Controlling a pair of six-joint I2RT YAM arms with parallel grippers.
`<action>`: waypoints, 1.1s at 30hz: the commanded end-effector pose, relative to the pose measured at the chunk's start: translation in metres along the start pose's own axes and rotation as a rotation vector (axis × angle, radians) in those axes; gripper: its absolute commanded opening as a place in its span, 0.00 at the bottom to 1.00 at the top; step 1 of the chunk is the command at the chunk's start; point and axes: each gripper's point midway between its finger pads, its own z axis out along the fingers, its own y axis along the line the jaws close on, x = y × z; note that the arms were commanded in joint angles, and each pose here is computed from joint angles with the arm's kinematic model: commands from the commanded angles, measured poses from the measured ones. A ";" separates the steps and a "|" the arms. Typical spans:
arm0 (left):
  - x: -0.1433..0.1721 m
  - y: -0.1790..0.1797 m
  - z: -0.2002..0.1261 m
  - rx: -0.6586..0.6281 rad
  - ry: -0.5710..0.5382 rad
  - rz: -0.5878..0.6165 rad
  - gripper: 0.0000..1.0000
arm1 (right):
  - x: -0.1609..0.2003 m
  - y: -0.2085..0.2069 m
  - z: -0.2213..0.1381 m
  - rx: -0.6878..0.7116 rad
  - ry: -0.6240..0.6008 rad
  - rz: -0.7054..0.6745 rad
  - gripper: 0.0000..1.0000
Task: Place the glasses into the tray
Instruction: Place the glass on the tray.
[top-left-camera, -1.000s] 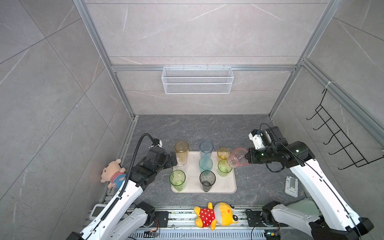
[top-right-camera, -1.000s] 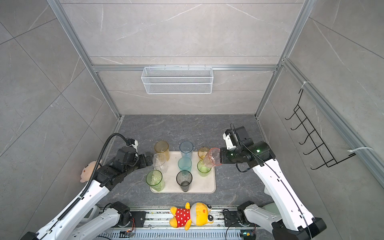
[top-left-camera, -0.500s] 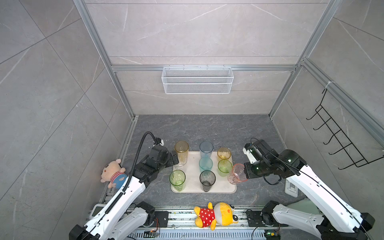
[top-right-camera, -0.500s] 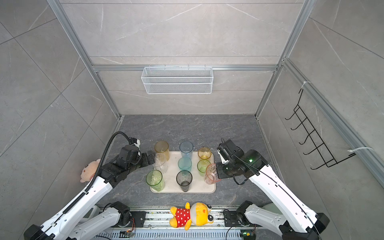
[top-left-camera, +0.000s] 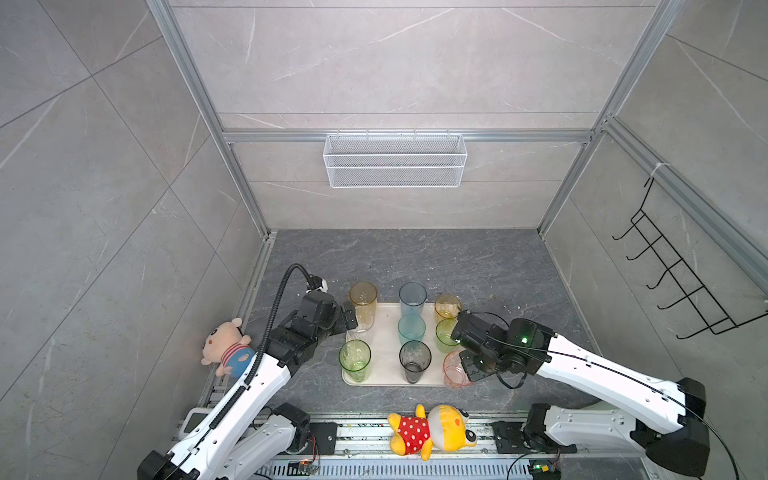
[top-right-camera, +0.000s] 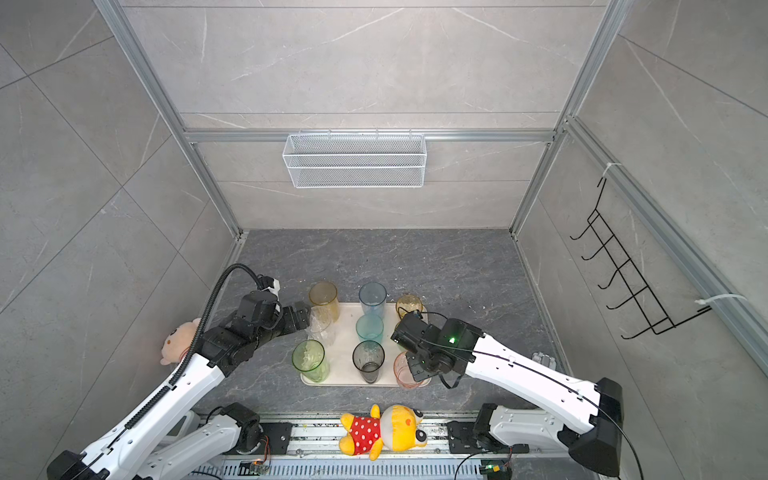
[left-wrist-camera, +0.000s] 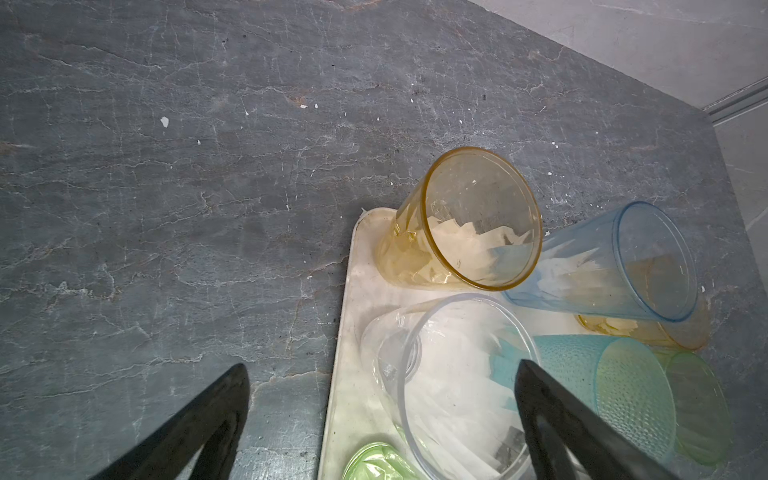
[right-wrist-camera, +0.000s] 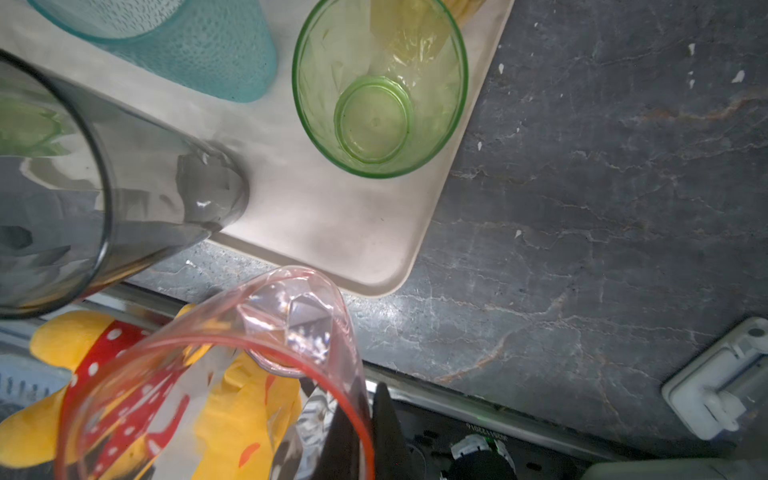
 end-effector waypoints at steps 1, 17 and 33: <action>-0.004 -0.002 -0.004 0.023 -0.021 -0.023 1.00 | -0.004 0.000 0.016 0.050 -0.025 0.026 0.00; 0.001 0.001 -0.003 0.015 -0.013 -0.023 1.00 | -0.005 0.001 0.055 0.114 -0.024 0.035 0.00; 0.002 0.000 0.000 0.012 0.000 -0.021 1.00 | 0.001 -0.009 0.076 0.162 -0.018 0.058 0.00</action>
